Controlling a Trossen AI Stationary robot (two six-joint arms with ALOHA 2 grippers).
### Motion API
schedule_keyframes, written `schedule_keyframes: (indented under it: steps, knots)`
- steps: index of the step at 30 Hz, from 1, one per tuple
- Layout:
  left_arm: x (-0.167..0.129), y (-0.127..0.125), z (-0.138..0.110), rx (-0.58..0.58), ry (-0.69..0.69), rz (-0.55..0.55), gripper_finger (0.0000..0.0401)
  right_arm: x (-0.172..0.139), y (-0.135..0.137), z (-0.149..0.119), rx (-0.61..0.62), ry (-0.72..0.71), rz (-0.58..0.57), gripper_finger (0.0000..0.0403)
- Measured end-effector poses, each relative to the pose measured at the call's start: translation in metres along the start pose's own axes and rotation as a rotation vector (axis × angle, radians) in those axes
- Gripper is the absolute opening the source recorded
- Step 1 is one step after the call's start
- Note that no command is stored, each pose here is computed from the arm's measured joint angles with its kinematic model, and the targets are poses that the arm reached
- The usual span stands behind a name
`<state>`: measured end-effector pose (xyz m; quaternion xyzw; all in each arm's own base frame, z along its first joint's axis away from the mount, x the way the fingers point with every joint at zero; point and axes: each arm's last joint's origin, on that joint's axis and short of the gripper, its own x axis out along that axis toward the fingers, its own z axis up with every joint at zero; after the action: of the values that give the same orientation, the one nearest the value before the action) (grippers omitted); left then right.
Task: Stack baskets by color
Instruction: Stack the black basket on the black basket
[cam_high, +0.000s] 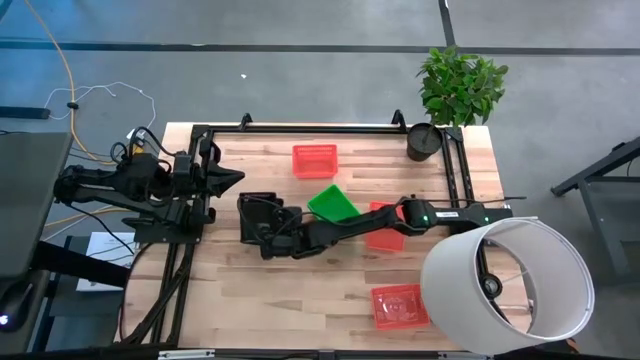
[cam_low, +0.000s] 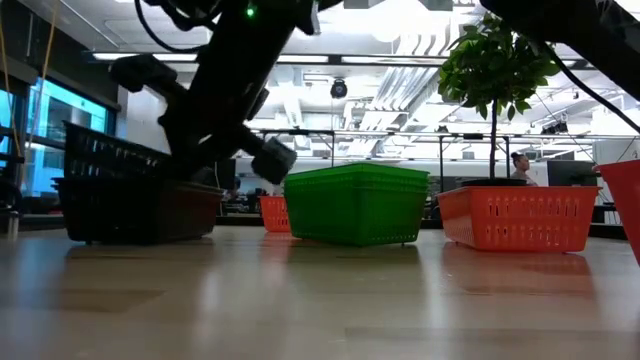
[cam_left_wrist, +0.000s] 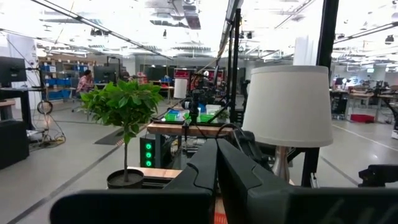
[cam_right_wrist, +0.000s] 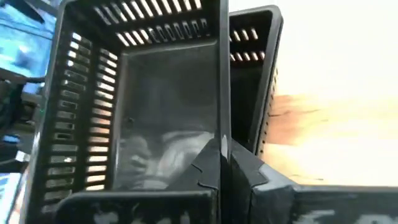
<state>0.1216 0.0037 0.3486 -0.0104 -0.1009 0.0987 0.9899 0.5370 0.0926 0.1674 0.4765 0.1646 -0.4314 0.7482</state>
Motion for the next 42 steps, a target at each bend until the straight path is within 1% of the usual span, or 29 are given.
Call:
schedule_keyframes:
  steps: [2,7,15,20,30,35,42]
  knots:
    - [0.0,0.0,0.0,0.0,0.0,0.0,0.0,-0.005,0.002,0.004,-0.047,0.004,-0.02,0.0]
    - [0.0,0.0,0.0,0.0,0.0,0.001,0.0,-0.009,0.006,0.012,-0.081,0.001,-0.036,0.0]
    - [0.0,0.0,0.0,0.011,0.0,0.002,0.0,-0.009,0.006,0.015,-0.1,0.021,-0.045,0.0]
    - [0.0,0.0,0.0,0.034,0.0,0.005,0.0,-0.015,0.009,0.019,-0.095,0.029,-0.033,0.0]
    - [0.0,0.0,0.0,0.034,0.001,0.008,0.0,-0.014,0.006,0.022,-0.132,0.047,-0.064,0.0]
    - [0.0,0.0,0.0,0.034,0.0,0.01,0.0,-0.015,0.003,0.022,-0.171,0.069,-0.091,0.0]
    - [0.0,0.0,0.0,0.034,0.001,0.016,0.0,-0.014,0.003,0.023,-0.171,0.075,-0.091,0.0]
